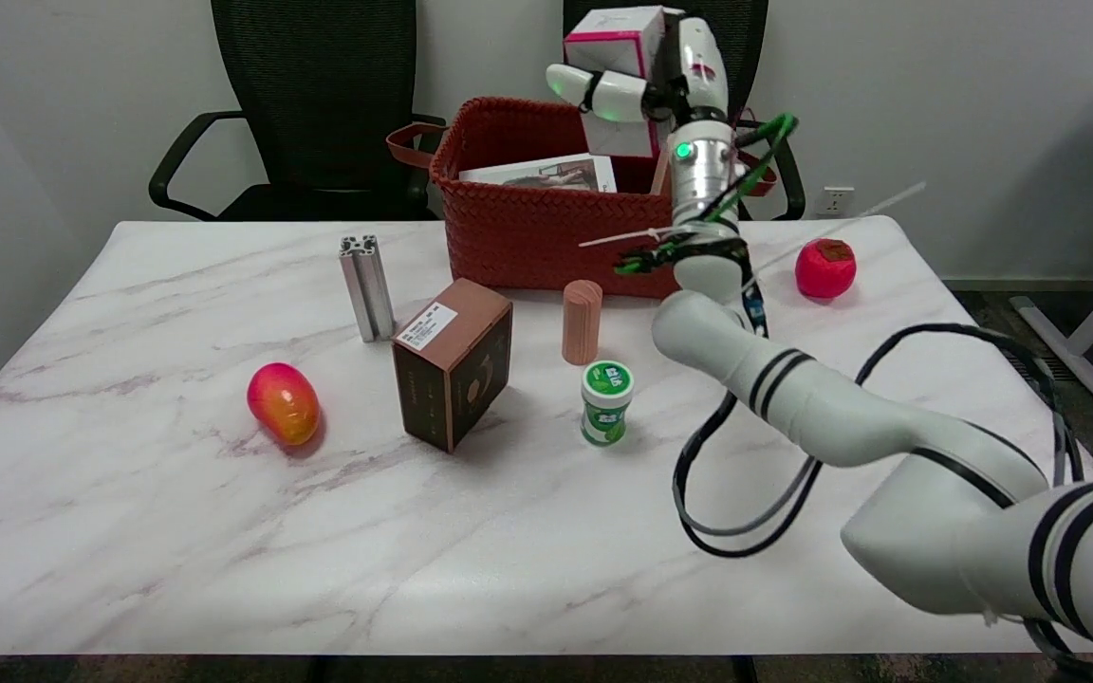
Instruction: Place the white paper box into the brown storage basket.
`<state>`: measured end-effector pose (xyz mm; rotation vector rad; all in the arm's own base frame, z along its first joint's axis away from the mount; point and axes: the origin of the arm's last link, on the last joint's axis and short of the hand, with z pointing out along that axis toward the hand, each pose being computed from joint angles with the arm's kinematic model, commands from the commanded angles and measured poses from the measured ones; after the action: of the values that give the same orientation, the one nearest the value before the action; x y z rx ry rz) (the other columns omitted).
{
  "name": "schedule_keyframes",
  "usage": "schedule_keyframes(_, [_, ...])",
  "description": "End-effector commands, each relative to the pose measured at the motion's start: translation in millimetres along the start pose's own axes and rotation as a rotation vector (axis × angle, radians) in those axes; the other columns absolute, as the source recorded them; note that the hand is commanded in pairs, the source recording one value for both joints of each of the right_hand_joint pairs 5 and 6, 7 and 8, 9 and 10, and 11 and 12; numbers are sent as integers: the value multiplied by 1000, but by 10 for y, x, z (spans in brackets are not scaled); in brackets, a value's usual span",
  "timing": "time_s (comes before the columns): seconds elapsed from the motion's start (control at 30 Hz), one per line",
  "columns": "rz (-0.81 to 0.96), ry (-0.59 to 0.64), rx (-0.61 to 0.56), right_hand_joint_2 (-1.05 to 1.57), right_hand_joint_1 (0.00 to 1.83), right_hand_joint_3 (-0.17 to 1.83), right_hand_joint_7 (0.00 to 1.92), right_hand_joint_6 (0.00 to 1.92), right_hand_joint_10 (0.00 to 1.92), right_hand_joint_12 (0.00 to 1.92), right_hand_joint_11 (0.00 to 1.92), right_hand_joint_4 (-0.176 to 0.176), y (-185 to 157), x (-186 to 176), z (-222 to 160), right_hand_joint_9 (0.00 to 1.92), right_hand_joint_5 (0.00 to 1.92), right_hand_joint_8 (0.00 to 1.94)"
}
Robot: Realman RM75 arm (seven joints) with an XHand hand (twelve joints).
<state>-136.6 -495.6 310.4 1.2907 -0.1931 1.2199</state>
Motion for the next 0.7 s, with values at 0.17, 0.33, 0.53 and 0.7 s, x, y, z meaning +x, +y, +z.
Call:
schedule_keyframes(0.17, [-431, -278, 4, 536, 1091, 530, 1393, 1284, 1173, 867, 867, 0, -269, -560, 591, 1173, 1284, 1393])
schedule_keyframes(0.33, [-572, -315, -5, 534, 1088, 504, 1375, 1247, 1158, 843, 843, 0, -139, -564, 554, 1158, 1247, 1375])
schedule_keyframes(0.53, [-664, -364, -45, 495, 1051, 474, 1341, 1151, 1128, 746, 746, 0, 105, -504, 510, 1128, 1151, 1341])
schedule_keyframes(0.7, [-743, -399, -82, 486, 1051, 456, 1330, 1125, 1118, 698, 698, 0, 252, -477, 485, 1118, 1125, 1330])
